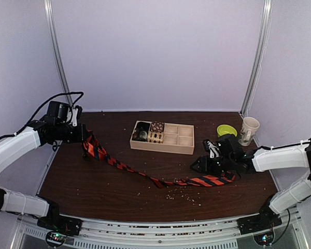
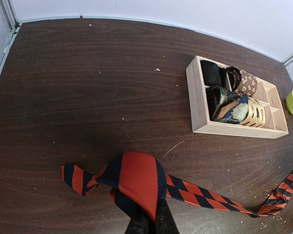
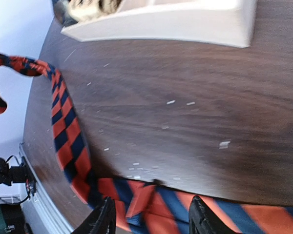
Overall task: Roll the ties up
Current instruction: Move the tie to the center of the board.
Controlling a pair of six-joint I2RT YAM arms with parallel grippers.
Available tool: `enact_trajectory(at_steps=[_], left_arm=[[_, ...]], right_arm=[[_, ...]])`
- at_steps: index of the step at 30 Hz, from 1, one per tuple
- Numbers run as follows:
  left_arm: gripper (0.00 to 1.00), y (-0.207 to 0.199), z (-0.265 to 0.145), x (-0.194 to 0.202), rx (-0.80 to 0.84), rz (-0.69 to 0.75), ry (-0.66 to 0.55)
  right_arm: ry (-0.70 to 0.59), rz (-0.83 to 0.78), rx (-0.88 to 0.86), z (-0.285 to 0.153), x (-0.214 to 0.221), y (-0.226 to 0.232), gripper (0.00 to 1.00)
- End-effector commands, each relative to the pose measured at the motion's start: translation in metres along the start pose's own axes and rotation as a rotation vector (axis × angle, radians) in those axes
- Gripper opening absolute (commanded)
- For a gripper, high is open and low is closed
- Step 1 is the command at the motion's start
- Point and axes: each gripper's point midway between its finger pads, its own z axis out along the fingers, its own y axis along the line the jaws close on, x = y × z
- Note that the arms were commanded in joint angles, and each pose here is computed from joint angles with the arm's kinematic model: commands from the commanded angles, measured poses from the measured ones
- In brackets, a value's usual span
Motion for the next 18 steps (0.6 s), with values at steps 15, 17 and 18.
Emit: enact_trajectory(at_steps=[15, 17, 18], left_arm=[[0.0, -0.028, -0.014, -0.024, 0.148, -0.022, -0.116], [0.0, -0.031, -0.012, -0.024, 0.17, -0.051, -0.117], [0.0, -0.031, -0.01, -0.024, 0.174, -0.069, -0.118]], right_arm=[[0.122, 0.346, 0.191, 0.018, 0.078, -0.094, 0.52], [0.087, 0.356, 0.26, 0.001, 0.072, -0.113, 0.53], [0.059, 0.344, 0.29, -0.006, 0.064, -0.118, 0.54]])
